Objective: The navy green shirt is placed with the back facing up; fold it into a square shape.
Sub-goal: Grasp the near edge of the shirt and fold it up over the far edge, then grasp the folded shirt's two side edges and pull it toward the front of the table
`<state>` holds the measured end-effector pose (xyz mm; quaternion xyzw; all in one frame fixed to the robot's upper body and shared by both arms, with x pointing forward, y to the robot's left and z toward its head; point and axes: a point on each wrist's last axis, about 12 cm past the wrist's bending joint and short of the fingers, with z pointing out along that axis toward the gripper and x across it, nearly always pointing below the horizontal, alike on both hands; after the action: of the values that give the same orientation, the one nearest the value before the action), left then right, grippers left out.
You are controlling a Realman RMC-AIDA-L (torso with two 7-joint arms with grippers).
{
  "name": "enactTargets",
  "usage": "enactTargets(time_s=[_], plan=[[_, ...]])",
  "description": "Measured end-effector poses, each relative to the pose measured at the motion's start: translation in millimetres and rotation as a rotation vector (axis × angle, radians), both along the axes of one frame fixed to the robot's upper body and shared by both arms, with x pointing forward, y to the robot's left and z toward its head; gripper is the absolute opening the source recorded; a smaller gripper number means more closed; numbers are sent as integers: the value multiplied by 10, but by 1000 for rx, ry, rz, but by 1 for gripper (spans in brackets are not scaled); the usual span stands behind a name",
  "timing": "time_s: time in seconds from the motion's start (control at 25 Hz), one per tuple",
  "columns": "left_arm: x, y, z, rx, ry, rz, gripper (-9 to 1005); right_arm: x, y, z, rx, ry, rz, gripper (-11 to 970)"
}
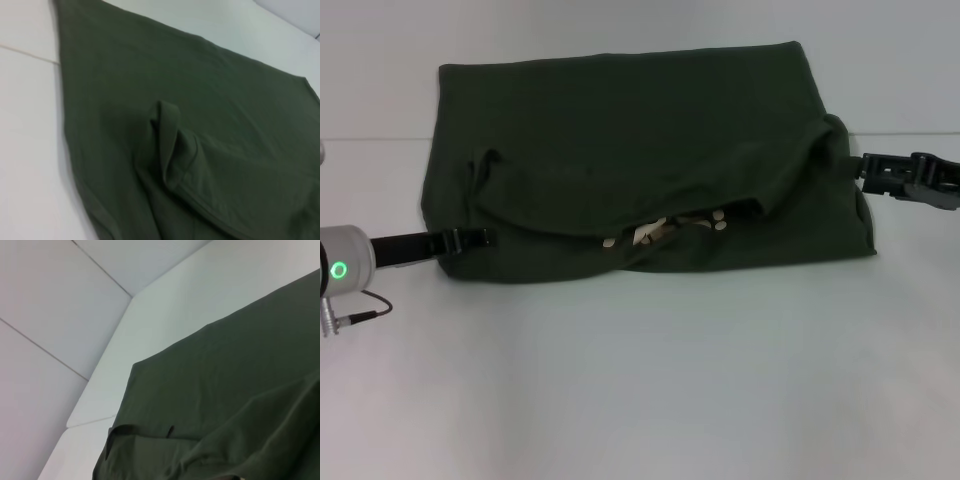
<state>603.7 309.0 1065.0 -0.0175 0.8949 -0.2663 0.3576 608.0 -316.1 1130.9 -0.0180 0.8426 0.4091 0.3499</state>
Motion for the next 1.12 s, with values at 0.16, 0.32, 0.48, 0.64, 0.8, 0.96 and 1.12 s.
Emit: enactTargets(time_s=[0.16, 0.32, 0.48, 0.64, 0.8, 0.96, 1.12], plan=[[3, 47, 48, -28, -14, 14, 540, -10, -16, -2, 5, 1, -4, 714], [6, 54, 72, -38, -7, 14, 541, -15, -21, -4, 6, 2, -5, 714], [0, 68, 52, -30, 4, 27, 619, -11, -22, 2, 8, 0, -6, 714], [-6, 76, 24, -27, 9, 45, 735, 0, -14, 15, 9, -4, -4, 714], [-16, 34, 8, -33, 19, 27, 734, 1, -13, 17, 10, -4, -3, 713], [-27, 1, -4, -43, 27, 15, 733, 1, -20, 19, 13, -5, -7, 713], [-40, -2, -13, -48, 33, 13, 732, 0, -32, 20, 19, -6, -14, 713]])
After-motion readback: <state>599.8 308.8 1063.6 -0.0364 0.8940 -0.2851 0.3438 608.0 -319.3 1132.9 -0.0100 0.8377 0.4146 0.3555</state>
